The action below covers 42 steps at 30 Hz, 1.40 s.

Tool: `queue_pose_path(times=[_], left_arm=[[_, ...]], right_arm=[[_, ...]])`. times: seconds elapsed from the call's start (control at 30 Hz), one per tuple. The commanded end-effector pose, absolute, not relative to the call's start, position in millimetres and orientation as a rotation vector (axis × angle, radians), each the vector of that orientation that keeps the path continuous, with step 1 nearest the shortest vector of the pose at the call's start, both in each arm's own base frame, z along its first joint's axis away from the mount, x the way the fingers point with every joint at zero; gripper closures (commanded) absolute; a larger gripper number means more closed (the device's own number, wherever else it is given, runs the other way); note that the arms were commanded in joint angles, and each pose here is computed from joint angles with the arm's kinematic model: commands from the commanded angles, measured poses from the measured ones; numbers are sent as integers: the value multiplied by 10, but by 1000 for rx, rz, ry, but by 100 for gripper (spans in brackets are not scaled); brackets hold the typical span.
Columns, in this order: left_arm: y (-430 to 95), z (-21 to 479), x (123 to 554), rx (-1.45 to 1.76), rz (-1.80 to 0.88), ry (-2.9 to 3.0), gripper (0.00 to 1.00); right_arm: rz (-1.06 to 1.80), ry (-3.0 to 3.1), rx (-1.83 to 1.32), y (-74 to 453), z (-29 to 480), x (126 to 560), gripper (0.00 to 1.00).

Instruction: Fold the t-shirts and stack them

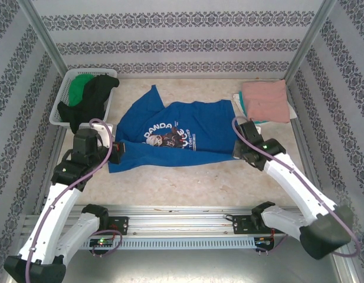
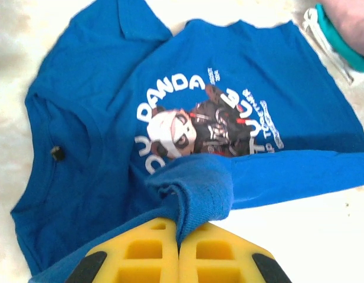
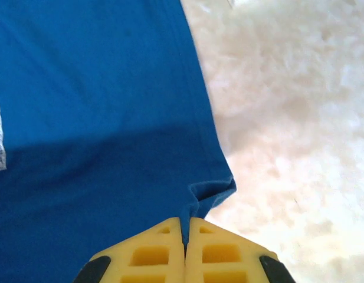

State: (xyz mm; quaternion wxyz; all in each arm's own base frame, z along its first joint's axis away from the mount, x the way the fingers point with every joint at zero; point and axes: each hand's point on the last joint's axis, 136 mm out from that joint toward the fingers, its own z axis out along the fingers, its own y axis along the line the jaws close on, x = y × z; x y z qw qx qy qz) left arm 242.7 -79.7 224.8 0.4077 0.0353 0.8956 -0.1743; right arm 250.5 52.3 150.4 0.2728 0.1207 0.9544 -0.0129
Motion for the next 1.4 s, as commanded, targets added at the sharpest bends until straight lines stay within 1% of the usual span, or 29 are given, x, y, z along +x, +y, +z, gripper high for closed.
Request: queue_pose_path(times=[0.0,0.07,0.13,0.3,0.5,0.67,0.8,1.07,1.17,1.37], left_arm=[[-782,2230,2275,60,-461,2258,100],[-809,2226,2343,68,-471,2227,100],[-811,2131,2469,69,-453,2245,100],[-847,1849,2914,109,-387,2355,100],[-841,1602,3438,157,-280,2422,100],[-800,1445,3758,179,-197,2469,100],[-800,1340,3945,197,-167,2500,100],[-804,1317,4275,190,-146,2475,100],[-733,1313,4338,160,-100,2485,100],[-672,1317,4427,108,-117,2454,100]], right_arm=[[-125,2577,396,317,1463,2236,100],[-140,2558,404,277,1465,2260,100],[-128,2561,401,277,1448,2375,100],[-175,2565,394,223,1388,2875,100],[-198,2624,355,227,1190,3487,100],[-197,2674,336,283,975,3828,100],[-242,2723,325,282,808,3944,100],[-292,2748,338,176,681,3987,100],[-276,2755,342,199,689,3987,100],[-255,2740,351,212,697,4079,99]])
